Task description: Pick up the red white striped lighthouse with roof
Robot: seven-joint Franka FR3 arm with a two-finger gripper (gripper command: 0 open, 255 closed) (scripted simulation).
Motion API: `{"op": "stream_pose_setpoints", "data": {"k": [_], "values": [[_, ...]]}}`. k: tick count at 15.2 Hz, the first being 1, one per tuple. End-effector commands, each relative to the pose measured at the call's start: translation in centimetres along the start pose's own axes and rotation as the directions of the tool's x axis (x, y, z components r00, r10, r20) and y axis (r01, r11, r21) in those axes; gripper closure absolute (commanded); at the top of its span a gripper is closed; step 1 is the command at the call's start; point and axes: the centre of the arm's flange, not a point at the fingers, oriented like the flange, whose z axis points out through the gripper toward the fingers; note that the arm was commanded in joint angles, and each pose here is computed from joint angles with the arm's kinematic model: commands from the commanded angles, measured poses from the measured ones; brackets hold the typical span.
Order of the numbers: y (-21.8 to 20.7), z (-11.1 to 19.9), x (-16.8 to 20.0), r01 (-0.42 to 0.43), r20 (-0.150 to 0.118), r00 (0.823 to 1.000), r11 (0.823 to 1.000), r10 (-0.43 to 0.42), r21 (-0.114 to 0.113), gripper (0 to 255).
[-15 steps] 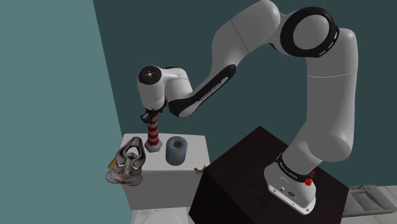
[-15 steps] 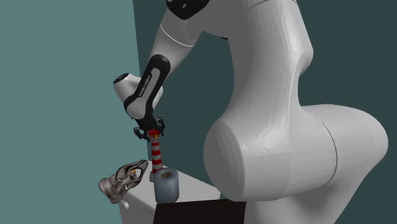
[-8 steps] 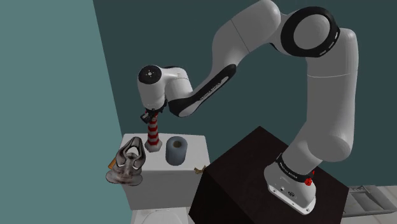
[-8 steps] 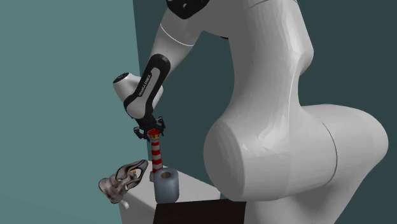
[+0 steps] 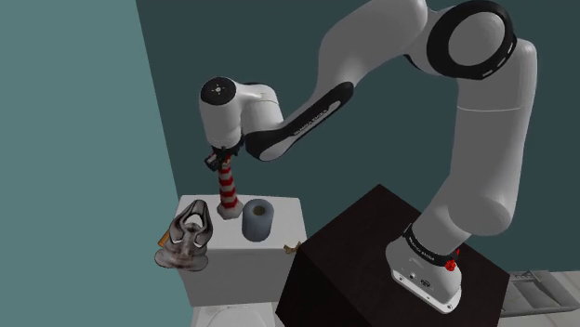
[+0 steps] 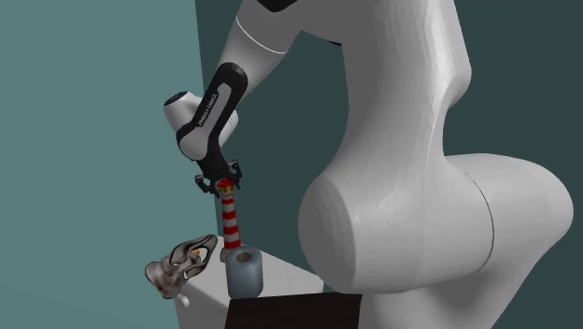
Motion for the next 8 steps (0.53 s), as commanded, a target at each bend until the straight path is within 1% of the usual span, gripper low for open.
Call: {"op": "stream_pose_setpoints", "data": {"k": [1,6,8], "values": [[0.4,-1.0,0.3,0.0,0.0,1.0,1.0,0.0,0.0,255],[1.3,-3.3,1.1,0.0,0.0,1.0,1.0,0.0,0.0,255],[1.3,-3.4,1.1,0.0,0.0,1.0,1.0,0.0,0.0,255]]}}
